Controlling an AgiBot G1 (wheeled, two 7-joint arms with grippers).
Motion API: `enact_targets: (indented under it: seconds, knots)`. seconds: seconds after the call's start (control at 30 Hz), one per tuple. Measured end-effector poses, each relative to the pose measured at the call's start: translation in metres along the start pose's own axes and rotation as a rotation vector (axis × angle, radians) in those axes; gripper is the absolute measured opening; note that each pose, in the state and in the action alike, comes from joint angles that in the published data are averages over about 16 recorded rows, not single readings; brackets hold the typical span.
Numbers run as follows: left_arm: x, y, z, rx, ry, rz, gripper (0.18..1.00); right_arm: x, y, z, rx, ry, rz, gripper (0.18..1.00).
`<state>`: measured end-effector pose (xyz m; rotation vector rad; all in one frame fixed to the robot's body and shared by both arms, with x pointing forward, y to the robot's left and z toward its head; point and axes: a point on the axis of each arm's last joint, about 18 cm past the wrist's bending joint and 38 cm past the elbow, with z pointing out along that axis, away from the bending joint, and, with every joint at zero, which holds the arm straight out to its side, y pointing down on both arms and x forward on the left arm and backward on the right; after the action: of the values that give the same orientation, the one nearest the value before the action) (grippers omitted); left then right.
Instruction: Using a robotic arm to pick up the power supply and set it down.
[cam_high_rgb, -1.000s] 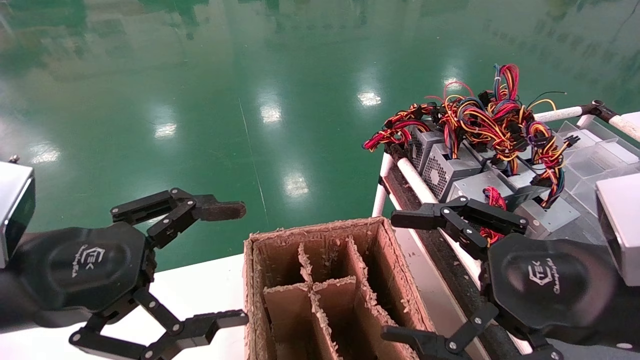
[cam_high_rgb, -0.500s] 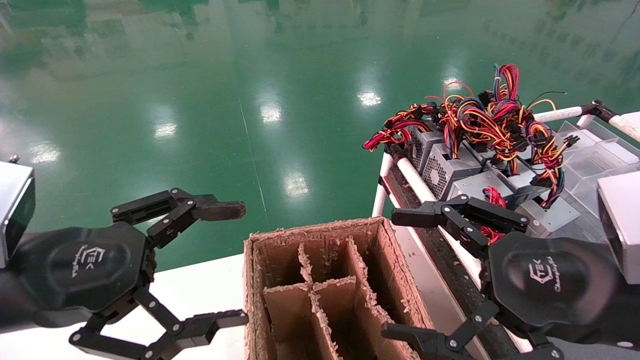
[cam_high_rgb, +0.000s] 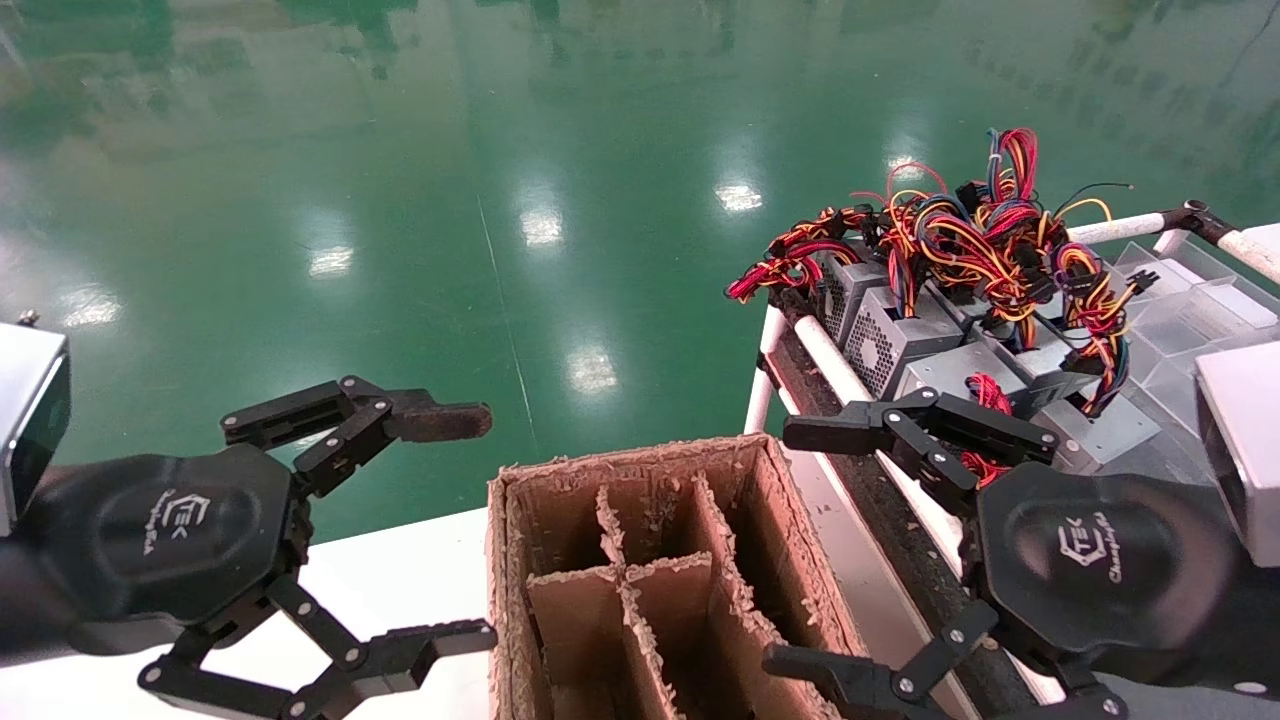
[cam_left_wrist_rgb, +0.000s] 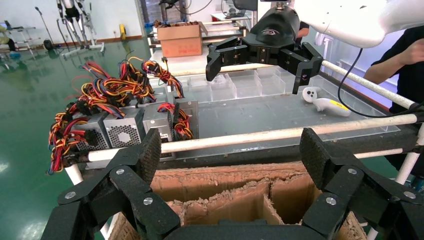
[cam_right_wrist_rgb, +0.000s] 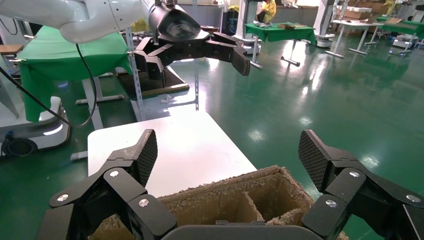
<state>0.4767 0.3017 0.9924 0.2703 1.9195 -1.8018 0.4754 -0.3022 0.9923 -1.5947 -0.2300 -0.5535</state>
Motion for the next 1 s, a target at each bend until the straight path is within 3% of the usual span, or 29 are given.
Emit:
enact_targets:
  seconds: [1.0]
  knots:
    - [0.0000,0.0000,0.0000,0.000,0.000,0.000,1.001,0.0001,-0.0002,-0.0001,0.000,0.001,0.000,1.001]
